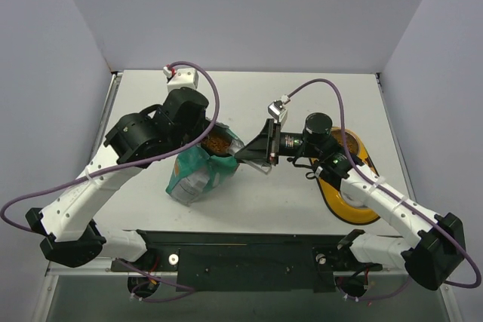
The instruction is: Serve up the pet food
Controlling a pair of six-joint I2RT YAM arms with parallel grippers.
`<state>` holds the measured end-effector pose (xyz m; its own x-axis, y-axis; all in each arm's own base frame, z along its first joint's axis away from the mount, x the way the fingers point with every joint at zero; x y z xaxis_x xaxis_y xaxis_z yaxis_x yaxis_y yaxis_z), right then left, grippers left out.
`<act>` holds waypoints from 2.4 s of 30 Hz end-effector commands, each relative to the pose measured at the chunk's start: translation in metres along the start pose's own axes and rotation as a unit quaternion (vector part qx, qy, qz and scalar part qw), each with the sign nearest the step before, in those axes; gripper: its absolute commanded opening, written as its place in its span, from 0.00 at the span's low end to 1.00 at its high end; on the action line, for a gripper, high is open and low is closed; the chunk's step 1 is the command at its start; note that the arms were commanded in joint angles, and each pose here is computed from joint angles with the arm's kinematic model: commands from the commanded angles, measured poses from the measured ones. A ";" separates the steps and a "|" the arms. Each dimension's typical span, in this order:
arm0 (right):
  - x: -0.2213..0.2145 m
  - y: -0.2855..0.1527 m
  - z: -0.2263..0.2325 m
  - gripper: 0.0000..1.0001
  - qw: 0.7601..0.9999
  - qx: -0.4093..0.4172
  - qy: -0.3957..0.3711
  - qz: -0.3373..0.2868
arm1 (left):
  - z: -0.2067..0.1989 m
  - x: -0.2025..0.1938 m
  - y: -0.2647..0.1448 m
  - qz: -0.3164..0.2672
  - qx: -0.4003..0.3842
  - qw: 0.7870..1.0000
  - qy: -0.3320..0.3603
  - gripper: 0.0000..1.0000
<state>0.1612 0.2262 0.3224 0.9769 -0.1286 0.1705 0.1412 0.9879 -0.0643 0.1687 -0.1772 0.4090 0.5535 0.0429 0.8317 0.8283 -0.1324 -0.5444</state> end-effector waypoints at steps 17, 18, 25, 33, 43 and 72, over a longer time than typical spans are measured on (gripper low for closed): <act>-0.014 -0.024 0.038 0.00 0.995 0.055 -0.079 -0.011 | 0.016 0.061 -0.048 -0.170 -0.059 0.971 -0.156 0.00; -0.011 -0.021 0.041 0.00 0.994 0.075 -0.081 -0.004 | 0.016 0.062 -0.048 -0.171 -0.058 0.970 -0.162 0.00; -0.017 -0.035 0.051 0.00 0.993 0.085 -0.084 -0.011 | 0.021 0.061 -0.047 -0.178 -0.028 0.965 -0.192 0.00; -0.018 -0.038 0.054 0.00 0.993 0.094 -0.076 -0.015 | 0.024 0.064 -0.047 -0.189 -0.012 0.959 -0.211 0.00; -0.025 -0.064 0.065 0.00 0.992 0.070 -0.081 -0.060 | 0.039 0.059 -0.046 -0.193 0.066 0.953 -0.224 0.00; -0.034 -0.173 -0.065 0.00 0.760 -0.200 0.034 -0.617 | 0.041 0.024 -0.058 -0.123 -0.053 0.967 -0.217 0.00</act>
<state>0.1157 0.0753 0.2740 0.3016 -0.9085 0.2893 0.9460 0.2473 -0.2096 0.1405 -0.1323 0.4135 0.5006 0.3253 0.8022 0.8601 -0.0825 -0.5033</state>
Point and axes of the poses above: each gripper's point midway between its finger pads, its own y axis out along the fingers, its own z axis along the line the jaws close on, x = y × z, the point moved 10 cm from there along -y, back along the fingers, and after that the axes turned 5 degrees about y, right-handed, at the moved point
